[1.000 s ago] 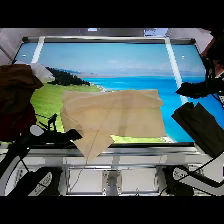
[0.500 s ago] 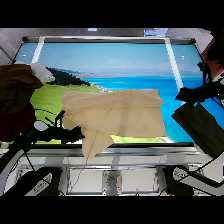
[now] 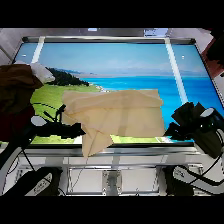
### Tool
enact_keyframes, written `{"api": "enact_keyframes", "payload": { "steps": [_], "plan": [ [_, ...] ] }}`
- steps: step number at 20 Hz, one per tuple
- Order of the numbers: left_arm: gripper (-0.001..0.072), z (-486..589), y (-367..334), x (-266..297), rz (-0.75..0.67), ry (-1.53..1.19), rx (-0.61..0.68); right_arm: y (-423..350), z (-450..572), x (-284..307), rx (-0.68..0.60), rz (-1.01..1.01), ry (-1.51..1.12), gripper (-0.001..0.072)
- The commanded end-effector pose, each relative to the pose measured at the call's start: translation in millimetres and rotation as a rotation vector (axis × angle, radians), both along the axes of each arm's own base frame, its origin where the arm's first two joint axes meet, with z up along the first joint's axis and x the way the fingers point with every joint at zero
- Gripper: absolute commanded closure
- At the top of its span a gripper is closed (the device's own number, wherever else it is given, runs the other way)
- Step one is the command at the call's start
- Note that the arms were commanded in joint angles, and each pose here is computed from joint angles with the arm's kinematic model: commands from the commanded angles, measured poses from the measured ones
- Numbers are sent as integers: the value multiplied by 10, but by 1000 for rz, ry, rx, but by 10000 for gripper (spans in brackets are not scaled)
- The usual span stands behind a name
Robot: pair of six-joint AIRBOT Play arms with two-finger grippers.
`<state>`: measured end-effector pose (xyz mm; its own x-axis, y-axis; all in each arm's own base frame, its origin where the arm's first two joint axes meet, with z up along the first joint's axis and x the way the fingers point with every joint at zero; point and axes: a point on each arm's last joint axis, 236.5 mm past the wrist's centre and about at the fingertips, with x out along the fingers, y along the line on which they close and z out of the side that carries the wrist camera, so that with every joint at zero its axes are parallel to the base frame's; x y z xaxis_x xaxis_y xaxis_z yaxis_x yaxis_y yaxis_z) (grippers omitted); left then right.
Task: Fold the shirts.
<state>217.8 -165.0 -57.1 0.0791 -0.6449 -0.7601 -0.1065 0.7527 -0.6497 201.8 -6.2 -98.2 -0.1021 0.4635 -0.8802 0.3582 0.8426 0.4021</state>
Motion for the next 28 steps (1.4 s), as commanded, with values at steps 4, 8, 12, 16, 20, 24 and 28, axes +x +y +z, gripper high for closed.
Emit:
{"api": "enact_keyframes", "payload": {
  "steps": [4,8,12,16,20,24,28],
  "plan": [
    [695,9,2,8,-5,-6,2,143,-136,374,51,-206,-135,272],
    [696,12,1,10,-4,-6,1,190,-92,452,79,-206,-171,575],
    [696,251,-39,57,-51,-44,-15,297,95,394,142,-103,-180,681],
    [696,525,217,-46,-142,-119,127,141,474,494,78,-17,-256,681],
    [696,651,555,-116,-104,-161,286,-35,851,647,-17,13,-348,682],
    [697,1054,575,294,-40,-340,297,-20,1069,814,-13,13,-414,683],
    [699,1330,644,801,10,-461,331,108,1262,1256,-45,0,-570,683]
  ]
}}
